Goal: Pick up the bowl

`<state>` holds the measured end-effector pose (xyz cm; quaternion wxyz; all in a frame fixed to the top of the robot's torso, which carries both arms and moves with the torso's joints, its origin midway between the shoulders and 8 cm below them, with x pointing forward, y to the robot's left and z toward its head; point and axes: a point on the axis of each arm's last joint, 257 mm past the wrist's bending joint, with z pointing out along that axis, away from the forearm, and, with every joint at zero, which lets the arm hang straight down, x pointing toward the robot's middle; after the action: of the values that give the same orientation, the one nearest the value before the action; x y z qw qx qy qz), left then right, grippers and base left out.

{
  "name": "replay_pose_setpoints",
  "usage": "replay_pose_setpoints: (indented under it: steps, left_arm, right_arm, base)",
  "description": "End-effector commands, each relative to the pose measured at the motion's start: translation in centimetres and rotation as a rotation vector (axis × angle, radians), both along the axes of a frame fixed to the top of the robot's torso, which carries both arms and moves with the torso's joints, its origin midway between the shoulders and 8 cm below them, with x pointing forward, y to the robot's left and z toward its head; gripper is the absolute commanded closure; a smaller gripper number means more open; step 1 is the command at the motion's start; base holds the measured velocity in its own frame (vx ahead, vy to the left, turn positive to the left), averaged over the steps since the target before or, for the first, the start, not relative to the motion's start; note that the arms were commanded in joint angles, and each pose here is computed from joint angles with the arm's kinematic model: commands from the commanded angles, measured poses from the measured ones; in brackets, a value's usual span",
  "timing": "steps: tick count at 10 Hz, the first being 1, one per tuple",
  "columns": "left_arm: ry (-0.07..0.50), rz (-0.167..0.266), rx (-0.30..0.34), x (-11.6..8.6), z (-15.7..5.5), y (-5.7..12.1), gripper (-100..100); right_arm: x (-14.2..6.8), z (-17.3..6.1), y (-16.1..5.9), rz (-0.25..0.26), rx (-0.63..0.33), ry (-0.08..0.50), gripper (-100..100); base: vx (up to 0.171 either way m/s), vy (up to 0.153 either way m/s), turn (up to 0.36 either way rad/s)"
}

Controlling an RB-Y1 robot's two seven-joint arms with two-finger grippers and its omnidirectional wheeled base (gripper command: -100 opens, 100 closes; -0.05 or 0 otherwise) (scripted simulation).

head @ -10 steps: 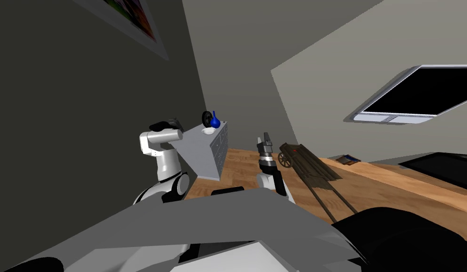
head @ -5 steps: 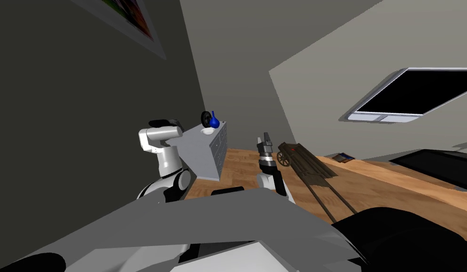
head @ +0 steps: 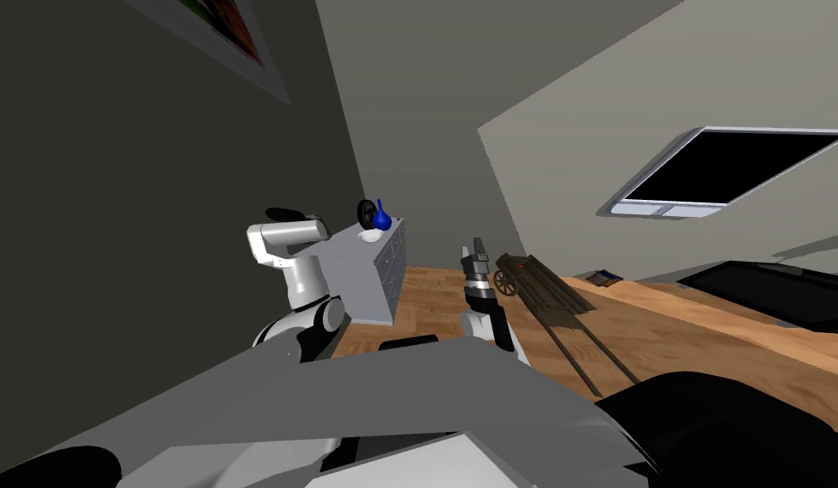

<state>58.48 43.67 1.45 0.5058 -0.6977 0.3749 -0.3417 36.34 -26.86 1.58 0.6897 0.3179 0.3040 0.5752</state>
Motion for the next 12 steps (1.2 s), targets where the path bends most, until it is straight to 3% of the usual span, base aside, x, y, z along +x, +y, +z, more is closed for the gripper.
replay_pose_setpoints:
  steps: [1,12]
  left_arm:
    - [0.024,0.001,-0.014,-0.1,-0.5,0.0,-100]
    - [0.274,0.003,-0.170,-1.3,-4.4,-2.4,-100]
  right_arm:
    - [0.0,0.0,0.0,0.000,0.000,0.000,0]
    - [0.0,0.0,0.0,0.000,0.000,0.000,0]
  base:
    - [0.003,0.007,0.003]
    - [0.020,0.012,-0.065]
